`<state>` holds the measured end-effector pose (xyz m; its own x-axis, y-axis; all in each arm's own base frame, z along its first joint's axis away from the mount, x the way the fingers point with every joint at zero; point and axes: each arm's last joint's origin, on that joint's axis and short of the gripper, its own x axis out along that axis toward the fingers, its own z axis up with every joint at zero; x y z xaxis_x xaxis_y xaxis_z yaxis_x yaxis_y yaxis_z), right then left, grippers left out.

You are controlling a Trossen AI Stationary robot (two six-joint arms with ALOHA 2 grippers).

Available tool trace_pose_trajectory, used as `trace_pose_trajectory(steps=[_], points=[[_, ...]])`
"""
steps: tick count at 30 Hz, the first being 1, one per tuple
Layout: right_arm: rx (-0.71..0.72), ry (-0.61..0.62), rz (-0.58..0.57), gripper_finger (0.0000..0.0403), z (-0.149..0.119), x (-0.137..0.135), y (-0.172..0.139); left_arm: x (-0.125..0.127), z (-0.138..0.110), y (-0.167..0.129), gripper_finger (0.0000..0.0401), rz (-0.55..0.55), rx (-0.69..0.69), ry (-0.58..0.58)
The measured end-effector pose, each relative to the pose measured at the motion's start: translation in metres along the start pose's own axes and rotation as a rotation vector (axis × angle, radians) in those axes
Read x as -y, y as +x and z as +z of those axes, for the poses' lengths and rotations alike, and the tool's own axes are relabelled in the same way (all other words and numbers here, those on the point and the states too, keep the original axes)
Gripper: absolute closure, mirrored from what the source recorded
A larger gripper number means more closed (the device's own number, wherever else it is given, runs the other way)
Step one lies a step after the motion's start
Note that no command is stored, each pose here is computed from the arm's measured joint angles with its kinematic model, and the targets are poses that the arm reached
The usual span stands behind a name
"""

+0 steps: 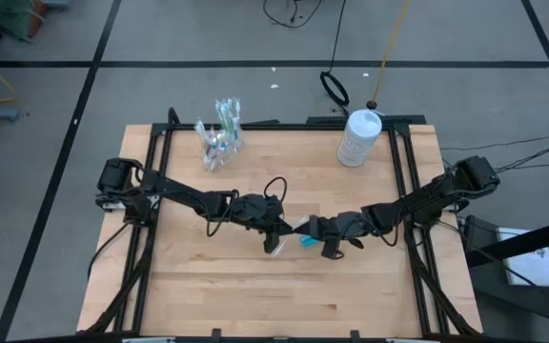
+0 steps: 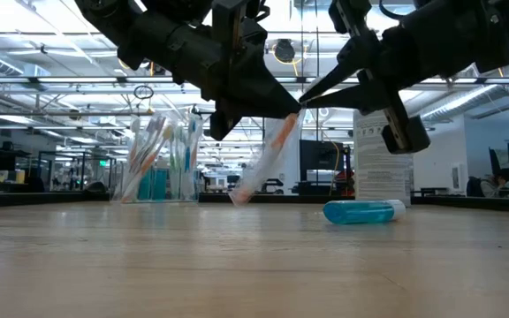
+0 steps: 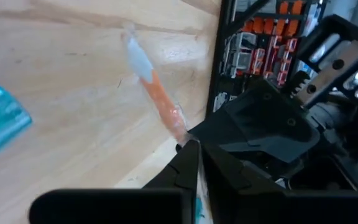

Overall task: Pick & Place toothbrushing station
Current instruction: Put the orange toothbrush into the transparent organizer

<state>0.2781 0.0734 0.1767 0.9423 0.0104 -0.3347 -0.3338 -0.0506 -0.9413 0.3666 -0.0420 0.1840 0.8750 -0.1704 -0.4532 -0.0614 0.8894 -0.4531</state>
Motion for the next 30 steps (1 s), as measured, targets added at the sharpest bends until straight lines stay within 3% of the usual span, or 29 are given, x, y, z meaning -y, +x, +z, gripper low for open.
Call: trace_pose_trajectory(steps=[5, 10, 20, 24, 30], points=[[0.000, 0.108, -0.002, 0.0371, 0.000, 0.000, 0.000, -0.001, 0.000, 0.000, 0.0369, -0.002, -0.001, -0.001], [0.005, 0.235, -0.031, 0.0349, 0.000, 0.003, 0.000, -0.001, 0.001, 0.000, 0.0386, -0.006, -0.001, -0.001], [-0.077, 0.332, -0.060, 0.0302, -0.002, 0.004, 0.000, -0.007, 0.013, -0.015, 0.0393, 0.047, 0.003, 0.001], [-0.106, 0.358, -0.058, 0.0294, -0.003, 0.003, 0.000, -0.007, 0.027, -0.044, 0.0393, 0.221, 0.040, 0.061], [-0.104, 0.372, -0.059, 0.0294, -0.003, 0.003, 0.000, -0.001, 0.040, -0.099, 0.0397, 0.697, 0.174, 0.126]])
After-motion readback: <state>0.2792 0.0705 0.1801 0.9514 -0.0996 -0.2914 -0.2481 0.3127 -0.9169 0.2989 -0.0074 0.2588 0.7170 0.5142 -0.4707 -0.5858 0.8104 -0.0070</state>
